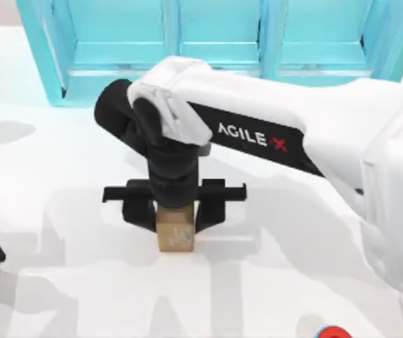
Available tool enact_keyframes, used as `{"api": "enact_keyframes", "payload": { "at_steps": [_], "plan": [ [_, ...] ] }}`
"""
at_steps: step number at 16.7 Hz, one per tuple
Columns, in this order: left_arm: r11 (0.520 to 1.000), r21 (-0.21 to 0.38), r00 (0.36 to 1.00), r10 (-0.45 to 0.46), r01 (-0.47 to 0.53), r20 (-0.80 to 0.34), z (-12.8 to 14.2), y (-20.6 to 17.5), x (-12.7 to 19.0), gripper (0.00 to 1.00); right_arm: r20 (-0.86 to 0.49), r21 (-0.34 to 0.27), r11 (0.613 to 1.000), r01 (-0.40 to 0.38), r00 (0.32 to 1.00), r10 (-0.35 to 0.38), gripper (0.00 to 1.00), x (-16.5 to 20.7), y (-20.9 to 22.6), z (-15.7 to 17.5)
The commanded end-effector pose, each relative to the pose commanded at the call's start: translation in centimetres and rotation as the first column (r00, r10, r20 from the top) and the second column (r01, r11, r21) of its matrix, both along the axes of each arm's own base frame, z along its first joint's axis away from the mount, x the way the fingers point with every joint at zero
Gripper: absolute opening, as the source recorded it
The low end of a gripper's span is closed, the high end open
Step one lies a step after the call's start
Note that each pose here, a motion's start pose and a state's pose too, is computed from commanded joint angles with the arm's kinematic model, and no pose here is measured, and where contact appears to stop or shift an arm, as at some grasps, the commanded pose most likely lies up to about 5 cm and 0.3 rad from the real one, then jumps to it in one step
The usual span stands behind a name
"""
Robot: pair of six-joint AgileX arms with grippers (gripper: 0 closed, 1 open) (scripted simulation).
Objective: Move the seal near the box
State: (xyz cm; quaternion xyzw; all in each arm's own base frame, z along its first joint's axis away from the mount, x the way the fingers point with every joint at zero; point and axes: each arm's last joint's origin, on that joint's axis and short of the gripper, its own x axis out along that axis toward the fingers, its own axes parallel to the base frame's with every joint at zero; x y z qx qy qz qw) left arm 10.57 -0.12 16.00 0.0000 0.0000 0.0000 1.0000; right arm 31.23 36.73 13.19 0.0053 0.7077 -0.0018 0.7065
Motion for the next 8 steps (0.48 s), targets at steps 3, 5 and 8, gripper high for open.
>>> {"api": "enact_keyframes", "payload": {
  "at_steps": [3, 5, 8],
  "plan": [
    [1.0, 0.0, 1.0, 0.0, 0.0, 0.0, 0.0, 0.0, 0.0, 1.0, 0.0, 0.0, 1.0, 0.0, 1.0, 0.0, 0.0, 0.0, 0.0, 0.0],
    [1.0, 0.0, 1.0, 0.0, 0.0, 0.0, 0.0, 0.0, 0.0, 1.0, 0.0, 0.0, 1.0, 0.0, 1.0, 0.0, 0.0, 0.0, 0.0, 0.0],
    [1.0, 0.0, 1.0, 0.0, 0.0, 0.0, 0.0, 0.0, 0.0, 1.0, -0.001, 0.0, 1.0, 0.005, 1.0, -0.005, 0.0, 0.11, -0.09, -0.04]
  ]
}}
